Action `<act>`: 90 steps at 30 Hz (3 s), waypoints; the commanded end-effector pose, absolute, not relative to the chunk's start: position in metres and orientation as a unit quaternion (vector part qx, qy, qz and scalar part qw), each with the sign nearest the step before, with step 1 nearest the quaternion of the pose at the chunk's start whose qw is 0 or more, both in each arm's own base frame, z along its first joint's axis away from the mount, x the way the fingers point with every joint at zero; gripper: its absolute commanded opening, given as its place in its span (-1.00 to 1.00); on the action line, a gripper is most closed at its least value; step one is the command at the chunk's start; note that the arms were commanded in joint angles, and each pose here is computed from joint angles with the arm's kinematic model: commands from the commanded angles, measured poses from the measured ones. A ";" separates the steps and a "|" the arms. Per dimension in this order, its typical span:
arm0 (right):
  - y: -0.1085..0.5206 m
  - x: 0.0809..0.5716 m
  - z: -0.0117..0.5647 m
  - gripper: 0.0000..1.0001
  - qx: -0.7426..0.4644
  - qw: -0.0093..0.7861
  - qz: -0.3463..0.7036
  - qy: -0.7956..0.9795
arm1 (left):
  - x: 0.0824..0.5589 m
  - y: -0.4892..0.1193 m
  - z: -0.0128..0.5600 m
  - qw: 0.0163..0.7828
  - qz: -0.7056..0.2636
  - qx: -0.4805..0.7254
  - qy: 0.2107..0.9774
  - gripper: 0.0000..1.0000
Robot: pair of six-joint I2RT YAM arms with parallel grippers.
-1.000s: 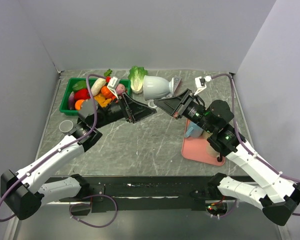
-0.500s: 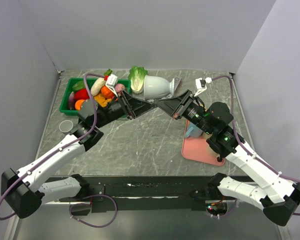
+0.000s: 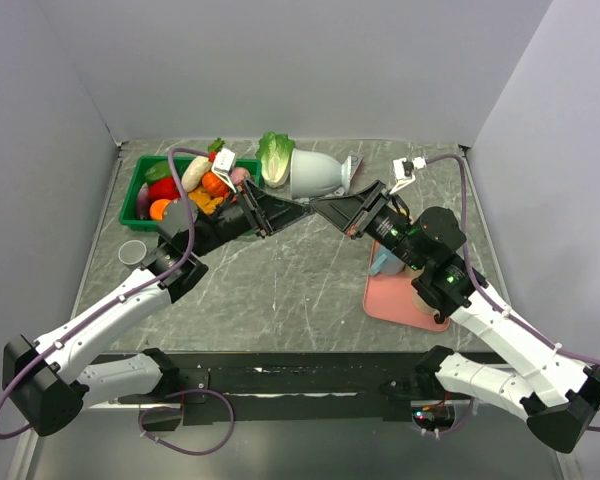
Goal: Turn the mug right side up
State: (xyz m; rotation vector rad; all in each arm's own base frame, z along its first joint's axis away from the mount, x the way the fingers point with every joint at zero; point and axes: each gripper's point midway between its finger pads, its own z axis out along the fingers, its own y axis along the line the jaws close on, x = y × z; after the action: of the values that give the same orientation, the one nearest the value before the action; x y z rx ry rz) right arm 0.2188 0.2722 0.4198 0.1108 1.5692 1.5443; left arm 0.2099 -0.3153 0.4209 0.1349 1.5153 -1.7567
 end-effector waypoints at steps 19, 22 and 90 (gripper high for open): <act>0.260 0.210 0.438 -0.72 0.064 0.463 0.635 0.615 | 0.219 -0.296 0.430 0.462 -0.658 0.025 0.594 -0.98; 0.258 0.209 0.441 -0.54 0.065 0.466 0.637 0.611 | 0.219 -0.296 0.426 0.461 -0.654 0.026 0.599 -0.98; 0.217 0.251 0.303 0.29 0.147 0.357 0.465 0.797 | 0.301 -0.021 0.147 0.595 0.074 -0.237 0.764 -0.98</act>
State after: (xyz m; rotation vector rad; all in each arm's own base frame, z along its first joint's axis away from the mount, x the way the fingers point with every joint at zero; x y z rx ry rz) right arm 0.2446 0.2161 0.2796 0.4301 2.1273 1.1607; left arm 0.2815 -0.0312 0.1138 -0.4965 1.9360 0.2131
